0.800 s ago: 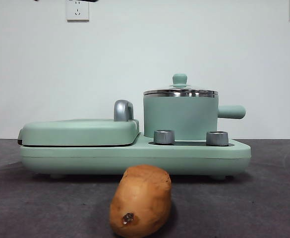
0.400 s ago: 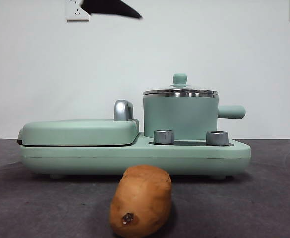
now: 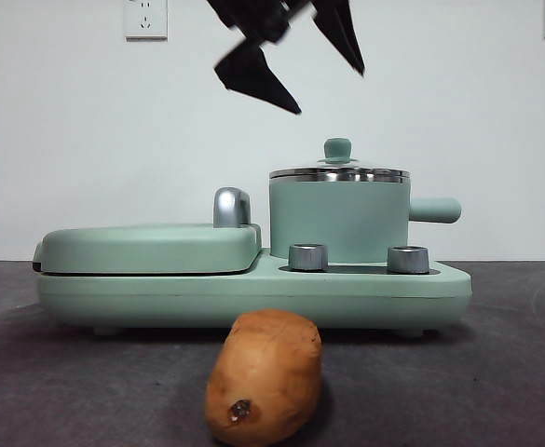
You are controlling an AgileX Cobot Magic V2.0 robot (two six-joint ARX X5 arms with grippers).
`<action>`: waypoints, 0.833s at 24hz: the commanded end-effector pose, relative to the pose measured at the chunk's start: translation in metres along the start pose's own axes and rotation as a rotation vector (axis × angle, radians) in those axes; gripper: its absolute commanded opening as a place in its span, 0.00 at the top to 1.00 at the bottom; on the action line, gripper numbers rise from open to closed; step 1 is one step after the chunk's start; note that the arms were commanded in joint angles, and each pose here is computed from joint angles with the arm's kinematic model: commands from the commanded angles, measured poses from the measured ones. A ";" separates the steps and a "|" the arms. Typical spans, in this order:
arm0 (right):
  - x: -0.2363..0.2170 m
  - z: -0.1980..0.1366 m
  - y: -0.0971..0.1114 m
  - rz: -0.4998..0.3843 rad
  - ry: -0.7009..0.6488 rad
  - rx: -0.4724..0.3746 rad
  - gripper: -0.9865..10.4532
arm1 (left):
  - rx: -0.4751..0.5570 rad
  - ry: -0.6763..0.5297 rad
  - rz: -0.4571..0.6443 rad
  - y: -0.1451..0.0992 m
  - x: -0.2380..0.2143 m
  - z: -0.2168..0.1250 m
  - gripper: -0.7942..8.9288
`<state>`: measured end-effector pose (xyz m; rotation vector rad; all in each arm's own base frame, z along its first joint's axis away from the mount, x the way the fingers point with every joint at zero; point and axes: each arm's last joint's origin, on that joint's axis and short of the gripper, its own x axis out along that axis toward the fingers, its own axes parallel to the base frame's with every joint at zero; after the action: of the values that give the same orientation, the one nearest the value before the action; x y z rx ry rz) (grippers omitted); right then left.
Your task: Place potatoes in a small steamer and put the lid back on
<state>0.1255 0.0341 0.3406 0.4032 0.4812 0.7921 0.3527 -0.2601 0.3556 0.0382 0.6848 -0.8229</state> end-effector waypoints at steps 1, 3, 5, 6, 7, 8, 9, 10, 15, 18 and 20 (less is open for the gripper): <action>-0.001 0.005 0.002 -0.024 -0.021 -0.035 0.40 | 0.038 -0.023 0.037 -0.004 0.017 0.009 0.41; -0.001 0.005 0.001 -0.068 -0.029 -0.059 0.40 | 0.038 -0.018 0.061 -0.004 0.028 0.009 0.41; -0.001 0.004 -0.001 -0.118 -0.034 -0.075 0.40 | 0.040 0.001 0.064 -0.004 0.039 0.005 0.41; -0.001 0.004 -0.002 -0.143 -0.032 -0.084 0.40 | 0.041 0.015 0.079 -0.004 0.044 0.002 0.41; -0.001 0.003 -0.002 -0.154 -0.029 -0.088 0.40 | 0.043 0.029 0.101 -0.003 0.048 0.000 0.41; -0.001 0.003 -0.002 -0.156 -0.028 -0.086 0.40 | 0.054 0.042 0.114 -0.003 0.052 -0.003 0.41; -0.001 0.003 -0.002 -0.156 -0.028 -0.086 0.40 | 0.065 0.049 0.113 -0.004 0.053 -0.004 0.41; -0.001 0.003 -0.002 -0.156 -0.028 -0.086 0.40 | 0.075 0.053 0.111 -0.004 0.056 -0.005 0.41; -0.001 0.003 -0.002 -0.156 -0.028 -0.086 0.40 | 0.088 0.099 0.111 -0.001 0.069 -0.013 0.42; -0.001 0.003 -0.002 -0.156 -0.028 -0.086 0.40 | 0.113 0.113 0.147 -0.002 0.076 -0.017 0.46; -0.001 0.003 -0.002 -0.156 -0.028 -0.086 0.40 | 0.163 0.113 0.165 -0.006 0.077 -0.018 0.53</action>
<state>0.1274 0.0310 0.3368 0.3115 0.4674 0.6456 0.3743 -0.2992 0.3065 0.2479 0.7186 -0.6935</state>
